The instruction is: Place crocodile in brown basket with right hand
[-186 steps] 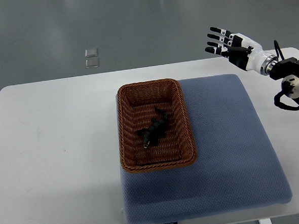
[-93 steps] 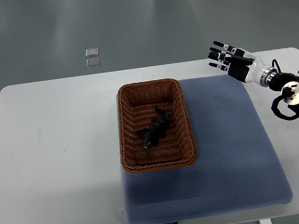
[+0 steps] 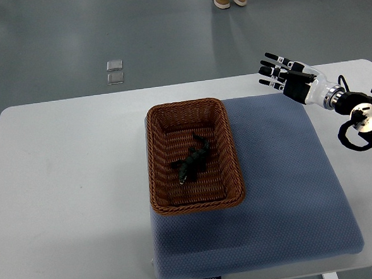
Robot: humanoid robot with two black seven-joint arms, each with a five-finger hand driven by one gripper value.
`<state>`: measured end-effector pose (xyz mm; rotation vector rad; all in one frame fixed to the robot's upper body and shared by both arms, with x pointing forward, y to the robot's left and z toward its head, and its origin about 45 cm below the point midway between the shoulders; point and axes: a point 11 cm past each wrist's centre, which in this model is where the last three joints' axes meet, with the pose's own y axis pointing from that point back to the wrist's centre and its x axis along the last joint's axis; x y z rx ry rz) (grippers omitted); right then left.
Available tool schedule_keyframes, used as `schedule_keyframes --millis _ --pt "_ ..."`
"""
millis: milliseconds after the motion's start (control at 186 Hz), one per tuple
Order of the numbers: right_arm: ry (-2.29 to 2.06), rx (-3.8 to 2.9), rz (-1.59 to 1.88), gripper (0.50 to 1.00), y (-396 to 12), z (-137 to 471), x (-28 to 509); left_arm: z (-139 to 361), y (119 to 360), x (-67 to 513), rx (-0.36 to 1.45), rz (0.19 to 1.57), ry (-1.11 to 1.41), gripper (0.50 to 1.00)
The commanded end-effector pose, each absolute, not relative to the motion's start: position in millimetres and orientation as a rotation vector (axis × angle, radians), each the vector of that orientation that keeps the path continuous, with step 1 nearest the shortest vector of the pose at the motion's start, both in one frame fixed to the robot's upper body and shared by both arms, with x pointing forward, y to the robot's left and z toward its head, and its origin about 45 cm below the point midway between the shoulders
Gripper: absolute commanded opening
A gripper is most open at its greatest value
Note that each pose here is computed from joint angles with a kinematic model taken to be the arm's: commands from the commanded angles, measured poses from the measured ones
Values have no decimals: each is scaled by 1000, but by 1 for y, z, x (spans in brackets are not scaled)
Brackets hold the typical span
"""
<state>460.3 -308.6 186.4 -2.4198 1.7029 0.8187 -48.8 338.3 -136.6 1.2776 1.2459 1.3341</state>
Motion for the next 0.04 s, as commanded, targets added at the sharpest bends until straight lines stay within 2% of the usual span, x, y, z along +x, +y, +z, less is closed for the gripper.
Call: schedule_keyframes --millis 0,32 --pt "1694 -2420 824 932 -306 186 460 -137 338 -49 1278 1334 1246 1000" --pt "1700 -2417 824 932 -306 186 460 -137 338 -49 1278 1334 1246 1000"
